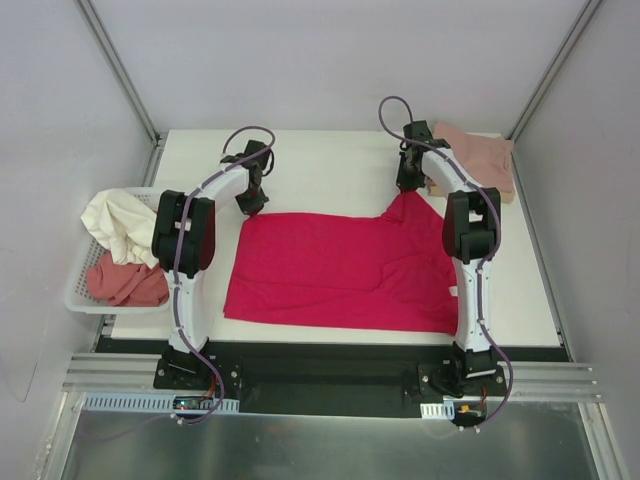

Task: Fold and stack the t-shirts
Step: Grap the side of the flattened tshirt furthest away from the robot with both arms

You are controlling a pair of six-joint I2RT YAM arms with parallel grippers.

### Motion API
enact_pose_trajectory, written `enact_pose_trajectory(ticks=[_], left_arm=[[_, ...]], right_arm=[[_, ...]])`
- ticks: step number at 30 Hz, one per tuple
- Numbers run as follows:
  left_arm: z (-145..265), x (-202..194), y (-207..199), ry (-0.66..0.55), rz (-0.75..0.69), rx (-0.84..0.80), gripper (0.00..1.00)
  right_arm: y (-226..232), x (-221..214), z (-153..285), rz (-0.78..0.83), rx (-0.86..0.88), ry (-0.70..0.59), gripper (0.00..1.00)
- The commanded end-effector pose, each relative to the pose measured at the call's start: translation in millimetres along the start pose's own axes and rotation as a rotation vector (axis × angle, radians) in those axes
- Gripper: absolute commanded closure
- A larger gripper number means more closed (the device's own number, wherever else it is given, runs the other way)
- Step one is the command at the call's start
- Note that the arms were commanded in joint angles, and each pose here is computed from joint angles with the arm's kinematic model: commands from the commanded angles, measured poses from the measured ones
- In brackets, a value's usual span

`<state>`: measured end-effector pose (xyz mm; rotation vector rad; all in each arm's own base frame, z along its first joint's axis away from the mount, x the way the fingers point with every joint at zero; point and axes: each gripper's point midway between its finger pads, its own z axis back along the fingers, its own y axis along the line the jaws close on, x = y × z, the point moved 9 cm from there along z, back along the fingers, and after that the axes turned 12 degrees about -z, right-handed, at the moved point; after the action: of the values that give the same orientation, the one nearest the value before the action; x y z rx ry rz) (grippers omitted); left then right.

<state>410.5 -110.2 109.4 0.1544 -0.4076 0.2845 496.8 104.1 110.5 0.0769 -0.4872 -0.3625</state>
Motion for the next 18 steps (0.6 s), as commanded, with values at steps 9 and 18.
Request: enact_pose_trajectory(ticks=[9,18], left_arm=[[73.9,-32.3,18.5,-0.123,0.017,-0.023,1.00],[91.9,-81.7,38.4,-0.153,0.048,0.007,1.00]], right_arm=[[-36.3,-38.0,151.1,-0.063,0.102,-0.183,0.99],[-81.4,-134.3,193.7,-0.089,0.081,-0.124,0.99]])
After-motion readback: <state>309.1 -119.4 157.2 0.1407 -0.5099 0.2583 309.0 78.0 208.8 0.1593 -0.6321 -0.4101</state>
